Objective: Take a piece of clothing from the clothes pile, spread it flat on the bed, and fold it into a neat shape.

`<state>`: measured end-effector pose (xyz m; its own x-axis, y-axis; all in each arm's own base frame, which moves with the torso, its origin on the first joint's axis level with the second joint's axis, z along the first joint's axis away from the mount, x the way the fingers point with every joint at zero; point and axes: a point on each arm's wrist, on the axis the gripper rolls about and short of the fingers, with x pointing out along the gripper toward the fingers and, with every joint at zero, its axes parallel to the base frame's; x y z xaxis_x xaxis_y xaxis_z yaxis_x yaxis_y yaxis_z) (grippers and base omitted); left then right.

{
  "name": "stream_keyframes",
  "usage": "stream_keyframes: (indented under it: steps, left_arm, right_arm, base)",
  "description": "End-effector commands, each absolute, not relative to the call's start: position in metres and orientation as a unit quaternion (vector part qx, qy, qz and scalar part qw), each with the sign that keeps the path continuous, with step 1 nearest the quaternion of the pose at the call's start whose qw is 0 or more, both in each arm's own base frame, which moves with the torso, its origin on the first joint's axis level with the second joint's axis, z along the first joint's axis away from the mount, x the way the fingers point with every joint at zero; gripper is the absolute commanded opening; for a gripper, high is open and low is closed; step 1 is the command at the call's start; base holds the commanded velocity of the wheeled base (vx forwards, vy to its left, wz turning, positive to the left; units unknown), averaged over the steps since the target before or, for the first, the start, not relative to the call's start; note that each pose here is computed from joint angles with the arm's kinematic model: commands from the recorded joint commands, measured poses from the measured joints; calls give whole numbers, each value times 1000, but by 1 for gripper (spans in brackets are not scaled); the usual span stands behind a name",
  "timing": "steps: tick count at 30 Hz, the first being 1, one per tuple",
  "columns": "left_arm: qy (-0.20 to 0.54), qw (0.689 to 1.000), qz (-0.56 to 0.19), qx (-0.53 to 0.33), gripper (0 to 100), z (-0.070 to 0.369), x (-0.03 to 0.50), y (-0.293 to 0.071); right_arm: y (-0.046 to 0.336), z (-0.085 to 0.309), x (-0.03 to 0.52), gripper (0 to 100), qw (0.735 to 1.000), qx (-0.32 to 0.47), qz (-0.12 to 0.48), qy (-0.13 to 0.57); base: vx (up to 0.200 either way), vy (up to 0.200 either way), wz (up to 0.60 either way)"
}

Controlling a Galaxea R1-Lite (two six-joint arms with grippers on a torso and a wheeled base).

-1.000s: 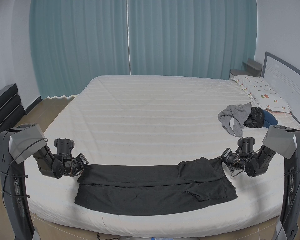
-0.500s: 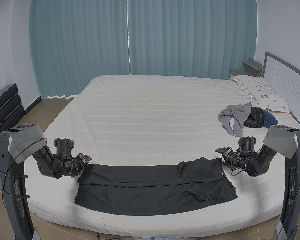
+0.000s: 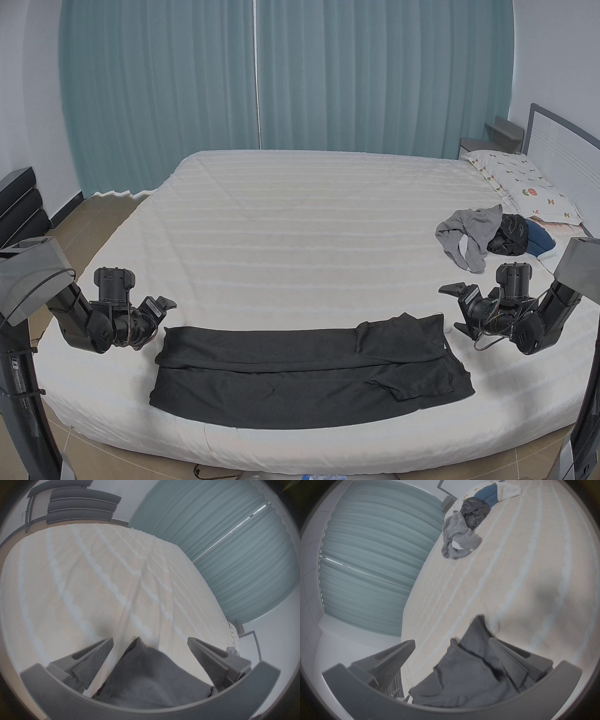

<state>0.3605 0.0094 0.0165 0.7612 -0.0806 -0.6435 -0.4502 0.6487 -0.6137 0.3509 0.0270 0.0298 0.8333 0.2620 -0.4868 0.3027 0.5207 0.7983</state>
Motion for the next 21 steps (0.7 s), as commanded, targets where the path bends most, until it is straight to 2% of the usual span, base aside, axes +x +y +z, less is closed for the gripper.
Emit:
stream_keyframes:
  steps: [1,4,10,21]
  left_arm:
    - [334,837,90,-425,100,31,339,8]
    - [336,816,80,-463,100,36,337,7]
    - [350,806,81,-471,100,29,334,7]
    - [370,796,80,-473,100,16,335,6]
  right_arm:
    - [51,38,321,100,814,484,14,321]
    - [64,35,314,100,804,488,21,338]
    - [77,35,294,100,777,512,21,366]
    - [96,7,287,100,765,490,12,417]
  base:
    - [-200,0,0]
    - [0,0,0]
    - [0,0,0]
    - [0,0,0]
